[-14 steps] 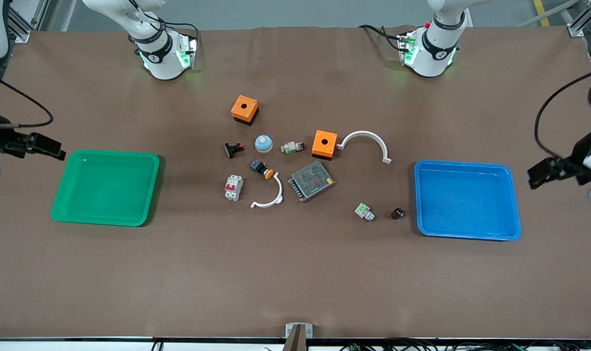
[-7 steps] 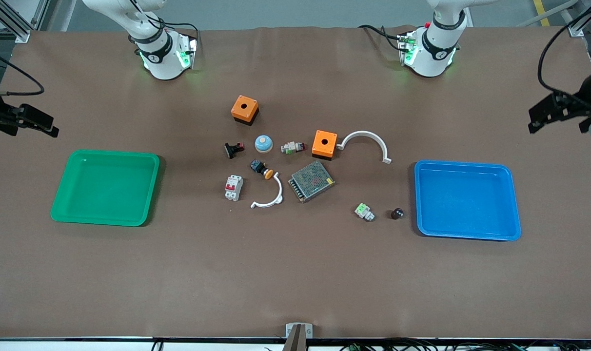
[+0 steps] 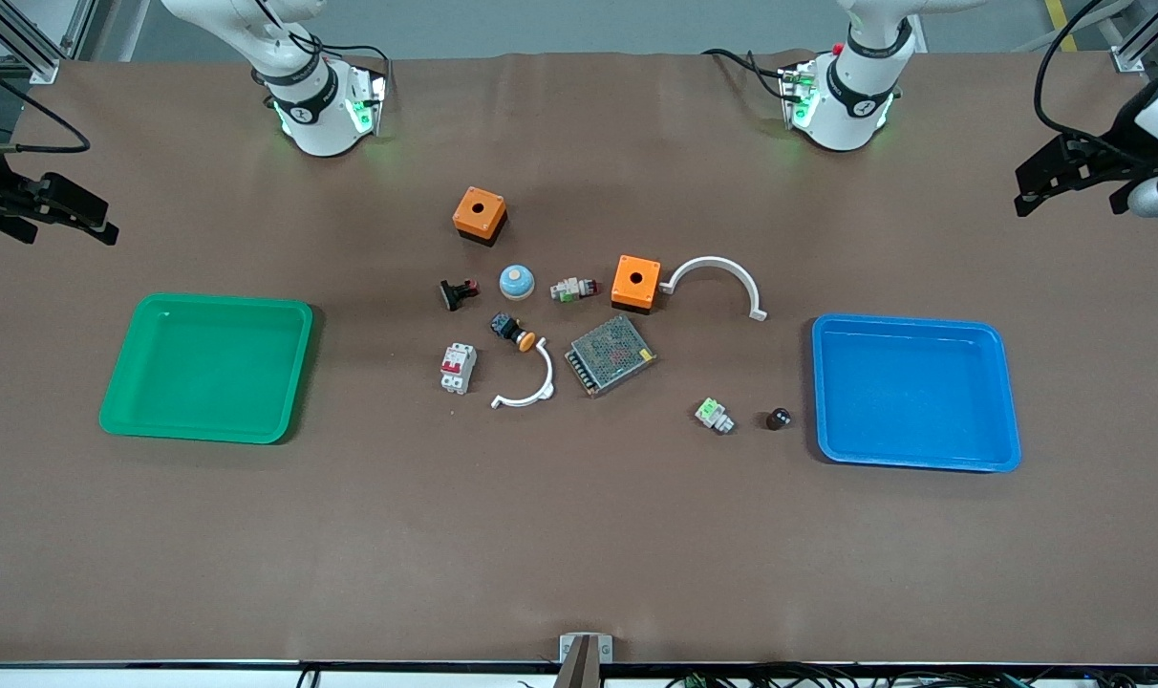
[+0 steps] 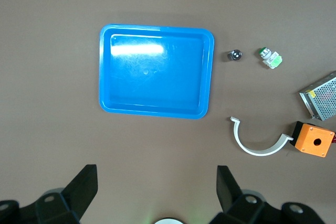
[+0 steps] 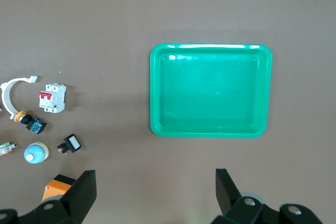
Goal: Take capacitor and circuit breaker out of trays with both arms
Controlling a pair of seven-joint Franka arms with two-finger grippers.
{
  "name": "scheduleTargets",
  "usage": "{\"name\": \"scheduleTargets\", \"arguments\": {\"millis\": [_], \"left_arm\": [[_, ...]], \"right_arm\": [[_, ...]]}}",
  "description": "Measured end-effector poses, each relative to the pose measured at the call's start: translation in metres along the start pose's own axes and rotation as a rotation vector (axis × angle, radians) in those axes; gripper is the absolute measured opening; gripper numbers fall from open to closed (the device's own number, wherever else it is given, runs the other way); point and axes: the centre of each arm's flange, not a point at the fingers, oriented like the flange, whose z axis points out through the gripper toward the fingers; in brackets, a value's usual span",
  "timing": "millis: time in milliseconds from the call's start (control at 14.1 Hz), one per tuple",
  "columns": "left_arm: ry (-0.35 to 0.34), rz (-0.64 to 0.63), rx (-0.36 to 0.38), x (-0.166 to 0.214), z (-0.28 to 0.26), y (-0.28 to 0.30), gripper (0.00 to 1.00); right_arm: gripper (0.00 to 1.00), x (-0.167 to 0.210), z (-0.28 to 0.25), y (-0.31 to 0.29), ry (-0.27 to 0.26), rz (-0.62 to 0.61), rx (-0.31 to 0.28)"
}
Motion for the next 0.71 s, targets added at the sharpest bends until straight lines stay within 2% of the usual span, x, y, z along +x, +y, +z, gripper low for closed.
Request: {"name": "scheduleTargets", "arguments": {"millis": [213, 426, 709], "left_arm": [[-0.003, -0.001, -0.007, 0.0001, 0.0011, -0.0002, 1.00], [-0.005, -0.003, -0.049, 0.0000, 0.0012, 0.0019, 1.00], [-0.003, -0.020, -0.053, 0.0013, 0.0015, -0.0049, 1.00]], "right_arm": [[1.00, 0.0000, 0.0008, -0.0045, -0.001, -0.009, -0.001], [1.00, 0.0000, 0.0009, -0.0088, -0.002, -0.017, -0.002], [1.00, -0.0004, 0.0004, -0.0081, -0.001, -0.036, -0.002]]}}
